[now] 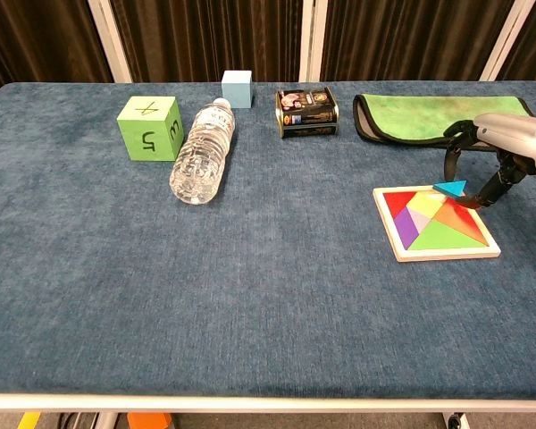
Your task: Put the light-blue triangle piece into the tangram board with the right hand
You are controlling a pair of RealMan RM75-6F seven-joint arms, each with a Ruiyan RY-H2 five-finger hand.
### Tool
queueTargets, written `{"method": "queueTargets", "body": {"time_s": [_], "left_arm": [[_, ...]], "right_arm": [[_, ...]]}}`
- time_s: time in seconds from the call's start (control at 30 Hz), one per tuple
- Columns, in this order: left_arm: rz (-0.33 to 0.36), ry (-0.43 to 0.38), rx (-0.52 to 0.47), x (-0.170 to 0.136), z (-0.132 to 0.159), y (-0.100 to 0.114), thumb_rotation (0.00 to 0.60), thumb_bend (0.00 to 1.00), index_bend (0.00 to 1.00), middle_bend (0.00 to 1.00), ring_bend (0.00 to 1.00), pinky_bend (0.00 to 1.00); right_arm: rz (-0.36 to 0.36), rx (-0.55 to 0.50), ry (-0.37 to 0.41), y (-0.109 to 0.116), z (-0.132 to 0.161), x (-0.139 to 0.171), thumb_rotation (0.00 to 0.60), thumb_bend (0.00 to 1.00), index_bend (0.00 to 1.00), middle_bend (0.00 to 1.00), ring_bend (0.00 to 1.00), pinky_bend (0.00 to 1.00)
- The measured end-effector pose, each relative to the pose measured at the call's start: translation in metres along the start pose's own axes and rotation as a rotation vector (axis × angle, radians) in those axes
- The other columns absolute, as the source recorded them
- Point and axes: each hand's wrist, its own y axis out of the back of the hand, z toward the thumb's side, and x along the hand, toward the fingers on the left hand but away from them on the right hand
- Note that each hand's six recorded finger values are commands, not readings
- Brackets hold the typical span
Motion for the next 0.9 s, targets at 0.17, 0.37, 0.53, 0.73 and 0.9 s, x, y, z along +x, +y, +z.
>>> {"method": "queueTargets", "body": {"time_s": [0.17, 0.37, 0.53, 0.73, 0.9], "left_arm": [[0.001, 0.001, -0.004, 0.0, -0.002, 0.0, 0.6, 0.0, 0.22, 0.12, 0.01, 0.13], [0.0, 0.003, -0.009, 0.0, -0.004, 0.0, 0.6, 0.0, 0.22, 0.12, 0.01, 0.13], [0.001, 0.004, -0.012, 0.0, -0.005, 0.0, 0.6, 0.0, 0.22, 0.12, 0.01, 0.13], [0.004, 0.004, -0.013, -0.001, -0.006, 0.002, 0.6, 0.0, 0.22, 0.12, 0.01, 0.13], [0.003, 0.003, -0.014, -0.001, -0.006, 0.002, 0.6, 0.0, 0.22, 0.12, 0.01, 0.13]], "right_arm": [[0.012, -0.001, -0.041, 0.002, 0.001, -0.001, 0.6, 0.23, 0.58, 0.09, 0.0, 0.0], [0.032, 0.008, -0.075, 0.003, 0.008, -0.002, 0.6, 0.23, 0.58, 0.09, 0.0, 0.0], [0.032, 0.014, -0.081, 0.005, 0.015, -0.004, 0.6, 0.23, 0.58, 0.1, 0.0, 0.0], [0.043, 0.019, -0.09, 0.003, 0.019, -0.005, 0.6, 0.23, 0.58, 0.1, 0.0, 0.0], [0.043, 0.021, -0.098, 0.002, 0.019, -0.007, 0.6, 0.23, 0.58, 0.1, 0.0, 0.0]]}}
